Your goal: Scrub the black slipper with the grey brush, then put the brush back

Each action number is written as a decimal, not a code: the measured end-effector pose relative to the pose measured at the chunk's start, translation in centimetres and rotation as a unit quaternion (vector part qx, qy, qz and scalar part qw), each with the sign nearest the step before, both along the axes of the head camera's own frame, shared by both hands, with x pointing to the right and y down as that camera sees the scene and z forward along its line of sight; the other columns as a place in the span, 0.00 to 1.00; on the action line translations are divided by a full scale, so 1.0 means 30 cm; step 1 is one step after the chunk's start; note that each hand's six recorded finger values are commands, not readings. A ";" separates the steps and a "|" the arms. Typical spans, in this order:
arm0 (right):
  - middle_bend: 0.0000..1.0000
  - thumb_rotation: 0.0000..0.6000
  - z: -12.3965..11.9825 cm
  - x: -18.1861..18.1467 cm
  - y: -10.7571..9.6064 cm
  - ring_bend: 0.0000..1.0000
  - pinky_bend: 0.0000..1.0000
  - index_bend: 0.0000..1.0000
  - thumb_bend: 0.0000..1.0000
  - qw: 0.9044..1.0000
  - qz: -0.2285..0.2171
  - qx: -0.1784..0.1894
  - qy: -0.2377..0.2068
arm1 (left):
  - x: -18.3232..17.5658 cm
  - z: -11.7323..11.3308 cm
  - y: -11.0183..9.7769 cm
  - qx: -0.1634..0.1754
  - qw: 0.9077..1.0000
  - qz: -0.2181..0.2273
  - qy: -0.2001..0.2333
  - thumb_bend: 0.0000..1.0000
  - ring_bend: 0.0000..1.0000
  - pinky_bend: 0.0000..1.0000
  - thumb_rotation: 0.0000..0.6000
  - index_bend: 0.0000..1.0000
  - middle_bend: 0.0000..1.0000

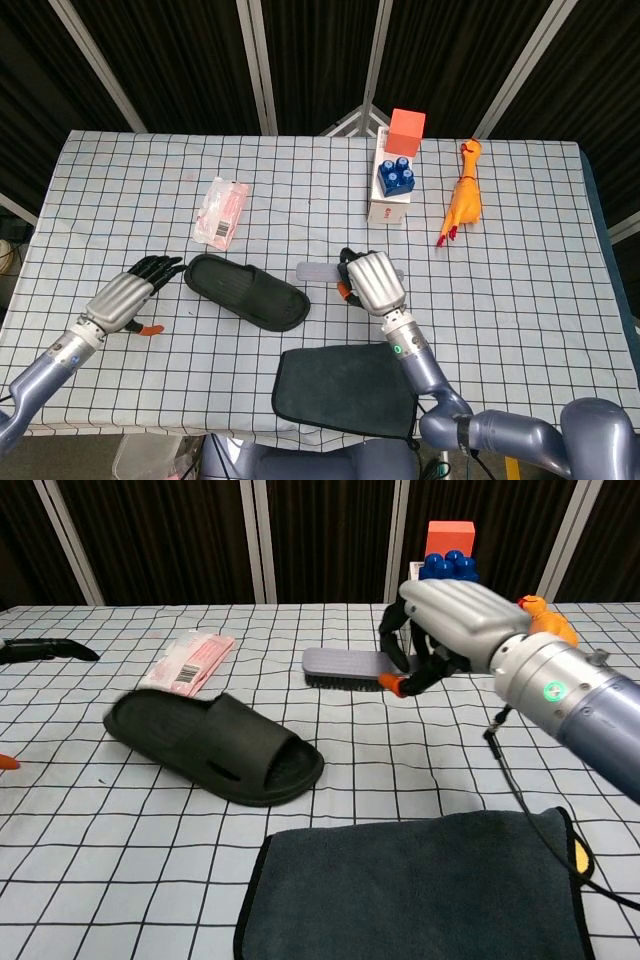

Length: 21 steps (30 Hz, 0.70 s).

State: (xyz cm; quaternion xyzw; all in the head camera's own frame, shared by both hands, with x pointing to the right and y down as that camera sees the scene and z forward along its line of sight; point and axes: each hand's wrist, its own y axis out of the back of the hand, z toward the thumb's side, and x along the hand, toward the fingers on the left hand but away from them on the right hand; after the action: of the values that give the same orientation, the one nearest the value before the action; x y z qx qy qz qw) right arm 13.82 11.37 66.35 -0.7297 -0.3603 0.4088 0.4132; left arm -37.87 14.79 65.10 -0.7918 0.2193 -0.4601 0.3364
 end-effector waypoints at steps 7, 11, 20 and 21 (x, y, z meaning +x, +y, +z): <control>0.77 1.00 -0.022 0.155 0.020 0.65 0.67 0.79 0.97 0.999 0.038 -0.006 0.014 | -0.099 -0.088 0.098 -0.003 1.000 -0.018 -0.008 0.18 0.00 0.00 0.96 0.00 0.00; 0.77 1.00 -0.016 0.228 0.033 0.65 0.67 0.79 0.97 0.998 0.050 -0.007 0.026 | -0.141 -0.108 0.108 0.000 0.999 -0.042 -0.018 0.15 0.00 0.00 0.95 0.00 0.00; 0.77 1.00 0.098 0.412 0.070 0.65 0.67 0.79 0.97 0.993 0.083 -0.041 0.075 | -0.221 -0.248 0.115 0.101 0.990 -0.101 -0.010 0.13 0.00 0.00 0.96 0.00 0.00; 0.77 1.00 0.112 0.428 0.076 0.65 0.67 0.79 0.97 0.992 0.083 -0.044 0.081 | -0.232 -0.261 0.124 0.112 0.988 -0.110 -0.011 0.13 0.00 0.00 0.96 0.00 0.00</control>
State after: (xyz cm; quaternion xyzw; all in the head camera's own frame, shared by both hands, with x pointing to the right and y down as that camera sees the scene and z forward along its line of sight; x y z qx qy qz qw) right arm 26.67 13.64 69.72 -0.6790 -0.3669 0.5151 0.3729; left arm -44.83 18.51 57.26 -0.7153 0.3514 -0.4754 0.3726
